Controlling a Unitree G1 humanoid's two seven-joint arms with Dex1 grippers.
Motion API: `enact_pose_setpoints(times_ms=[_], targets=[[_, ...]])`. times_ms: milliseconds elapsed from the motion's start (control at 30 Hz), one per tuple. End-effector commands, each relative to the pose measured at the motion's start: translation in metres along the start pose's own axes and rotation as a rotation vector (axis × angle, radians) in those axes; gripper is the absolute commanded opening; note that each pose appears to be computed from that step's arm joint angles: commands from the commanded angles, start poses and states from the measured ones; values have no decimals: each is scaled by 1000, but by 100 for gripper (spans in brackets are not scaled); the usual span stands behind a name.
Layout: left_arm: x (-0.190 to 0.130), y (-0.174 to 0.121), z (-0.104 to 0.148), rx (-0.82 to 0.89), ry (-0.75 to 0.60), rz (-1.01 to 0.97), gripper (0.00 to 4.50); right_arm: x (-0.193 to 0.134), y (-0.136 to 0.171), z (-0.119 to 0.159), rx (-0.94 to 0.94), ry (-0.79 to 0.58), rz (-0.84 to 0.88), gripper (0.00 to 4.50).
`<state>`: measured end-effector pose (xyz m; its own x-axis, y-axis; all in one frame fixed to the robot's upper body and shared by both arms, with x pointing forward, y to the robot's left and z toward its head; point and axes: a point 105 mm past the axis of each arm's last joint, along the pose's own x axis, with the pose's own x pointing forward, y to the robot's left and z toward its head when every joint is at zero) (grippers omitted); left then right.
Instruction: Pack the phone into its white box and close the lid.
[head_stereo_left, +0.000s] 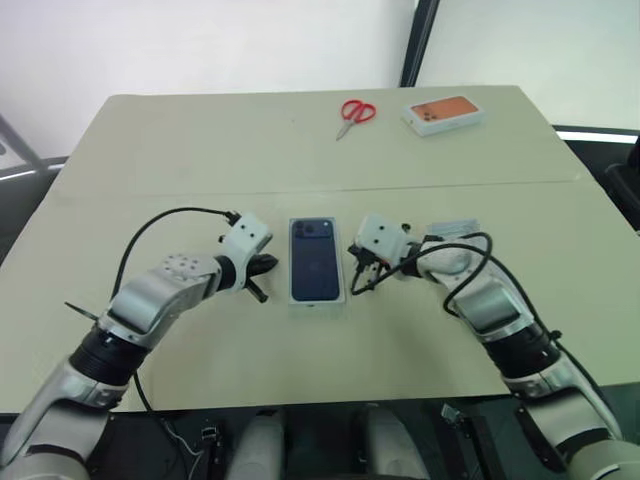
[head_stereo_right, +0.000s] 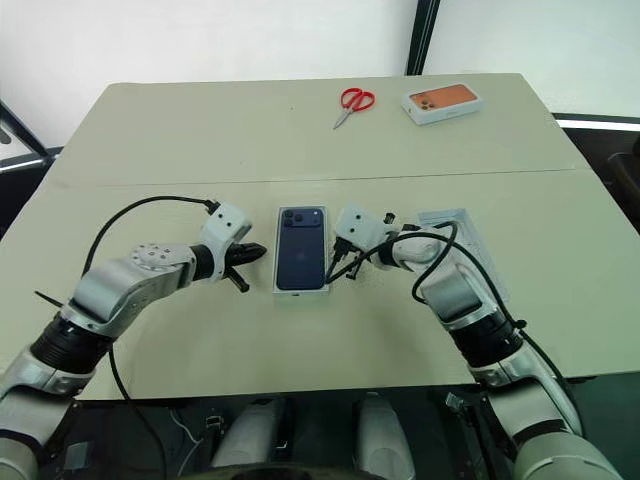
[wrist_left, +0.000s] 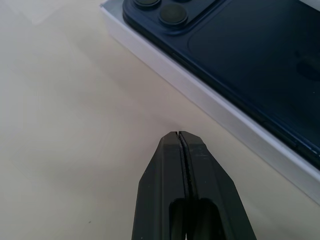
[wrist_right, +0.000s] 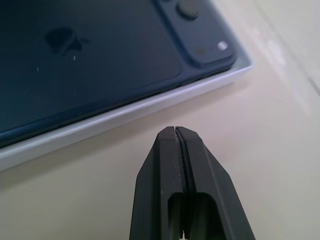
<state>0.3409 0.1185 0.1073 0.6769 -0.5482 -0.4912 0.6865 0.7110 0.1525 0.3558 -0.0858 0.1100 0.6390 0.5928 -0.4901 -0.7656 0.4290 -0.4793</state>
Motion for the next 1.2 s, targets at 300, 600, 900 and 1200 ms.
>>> enact_pose_setpoints(times_ms=[300, 600, 900, 1200], targets=[[25, -49, 16, -27, -30, -156, 4, -14, 0, 17, -61, -51, 22, 0], [48, -83, 44, -19, -69, -283, 4, -42, -5, -4, -72, 14, 17, 0], [55, -114, 52, 31, -44, -414, 4, -66, -15, -31, -48, 100, -18, 0], [58, -106, 49, 15, -29, -384, 4, -69, -15, -36, -48, 112, -8, 0]])
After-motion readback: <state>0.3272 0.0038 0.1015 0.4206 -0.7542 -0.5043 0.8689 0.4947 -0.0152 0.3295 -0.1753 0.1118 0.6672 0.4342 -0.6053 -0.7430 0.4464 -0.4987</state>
